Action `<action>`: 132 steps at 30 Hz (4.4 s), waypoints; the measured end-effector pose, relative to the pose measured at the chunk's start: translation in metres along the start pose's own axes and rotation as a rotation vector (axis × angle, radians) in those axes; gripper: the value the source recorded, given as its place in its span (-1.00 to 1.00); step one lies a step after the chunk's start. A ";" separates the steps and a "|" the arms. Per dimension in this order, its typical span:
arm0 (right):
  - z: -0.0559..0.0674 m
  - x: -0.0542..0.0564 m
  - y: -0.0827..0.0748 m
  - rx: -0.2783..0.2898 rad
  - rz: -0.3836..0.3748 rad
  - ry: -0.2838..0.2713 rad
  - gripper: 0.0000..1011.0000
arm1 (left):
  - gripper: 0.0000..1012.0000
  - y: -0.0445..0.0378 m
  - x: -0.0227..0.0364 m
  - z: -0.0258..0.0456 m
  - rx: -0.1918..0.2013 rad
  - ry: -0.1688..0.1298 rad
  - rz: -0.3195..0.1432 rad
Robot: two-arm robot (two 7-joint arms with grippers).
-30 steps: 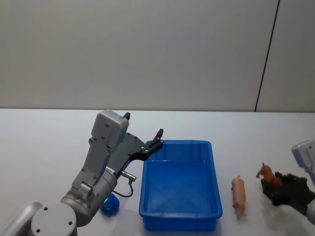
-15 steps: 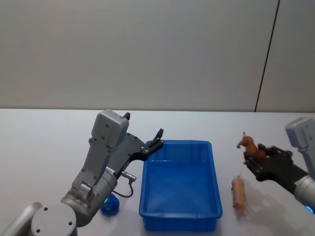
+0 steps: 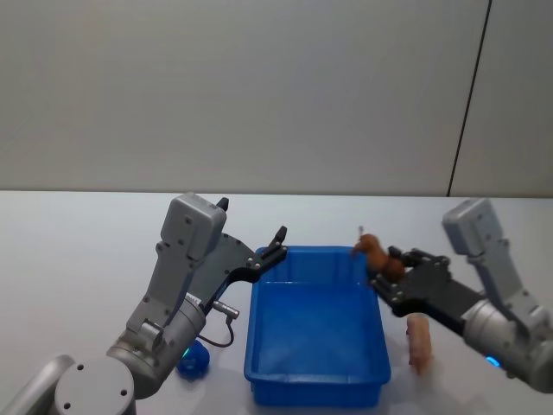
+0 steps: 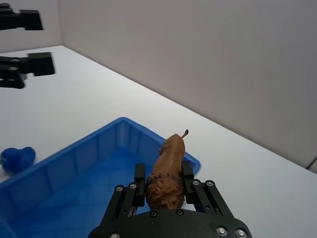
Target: Pick up the two dolls from the table and place them into the box.
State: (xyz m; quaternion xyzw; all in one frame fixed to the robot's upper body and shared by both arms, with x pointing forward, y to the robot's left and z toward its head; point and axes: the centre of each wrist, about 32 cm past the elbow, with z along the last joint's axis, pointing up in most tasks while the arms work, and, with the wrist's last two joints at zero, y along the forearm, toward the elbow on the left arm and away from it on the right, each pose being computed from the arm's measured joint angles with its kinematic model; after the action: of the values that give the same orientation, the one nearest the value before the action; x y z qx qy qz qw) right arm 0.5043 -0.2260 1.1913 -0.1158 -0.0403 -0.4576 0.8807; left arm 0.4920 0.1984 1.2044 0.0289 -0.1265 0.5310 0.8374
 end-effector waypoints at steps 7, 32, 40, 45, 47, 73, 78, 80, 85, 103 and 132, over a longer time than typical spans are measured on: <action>0.000 -0.015 0.014 -0.007 0.062 0.001 -0.18 | 0.98 0.0000 0.0000 0.0000 0.000 0.000 0.000; -0.010 -0.028 0.023 -0.036 0.068 0.024 0.98 | 0.98 0.0000 0.0000 0.0000 0.000 0.000 0.000; -0.017 -0.021 0.008 -0.042 0.023 0.044 0.98 | 0.98 0.0000 0.0000 0.0000 0.000 0.000 0.000; -0.023 -0.016 -0.002 -0.056 -0.001 0.054 0.98 | 0.98 0.0000 0.0000 0.0000 0.000 0.000 0.000; -0.026 -0.014 -0.007 -0.064 -0.015 0.059 0.98 | 0.98 0.0000 0.0000 0.0000 0.000 0.000 0.000; -0.048 0.005 -0.029 -0.191 -0.096 0.110 0.98 | 0.98 0.0000 0.0000 0.0000 0.000 0.000 0.000; -0.051 0.005 -0.025 -0.217 -0.095 0.119 0.98 | 0.98 0.0000 0.0000 0.0000 0.000 0.000 0.000; -0.052 0.005 -0.024 -0.225 -0.094 0.122 0.98 | 0.98 0.0000 0.0000 0.0000 0.000 0.000 0.000; -0.056 0.004 -0.020 -0.260 -0.091 0.133 0.98 | 0.98 0.0000 0.0000 0.0000 0.000 0.000 0.000; -0.064 -0.001 -0.013 -0.350 -0.076 0.162 0.44 | 0.98 0.0000 0.0000 0.0000 0.000 0.000 0.000; -0.037 0.001 -0.012 -0.152 -0.142 0.118 -0.28 | 0.98 0.0000 0.0000 0.0000 0.000 0.000 0.000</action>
State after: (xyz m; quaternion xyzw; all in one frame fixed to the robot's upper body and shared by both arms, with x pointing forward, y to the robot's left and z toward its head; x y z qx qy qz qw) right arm 0.4935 -0.2422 1.1576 -0.1519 0.0384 -0.5265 0.8356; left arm 0.4920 0.1984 1.2044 0.0289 -0.1265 0.5311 0.8373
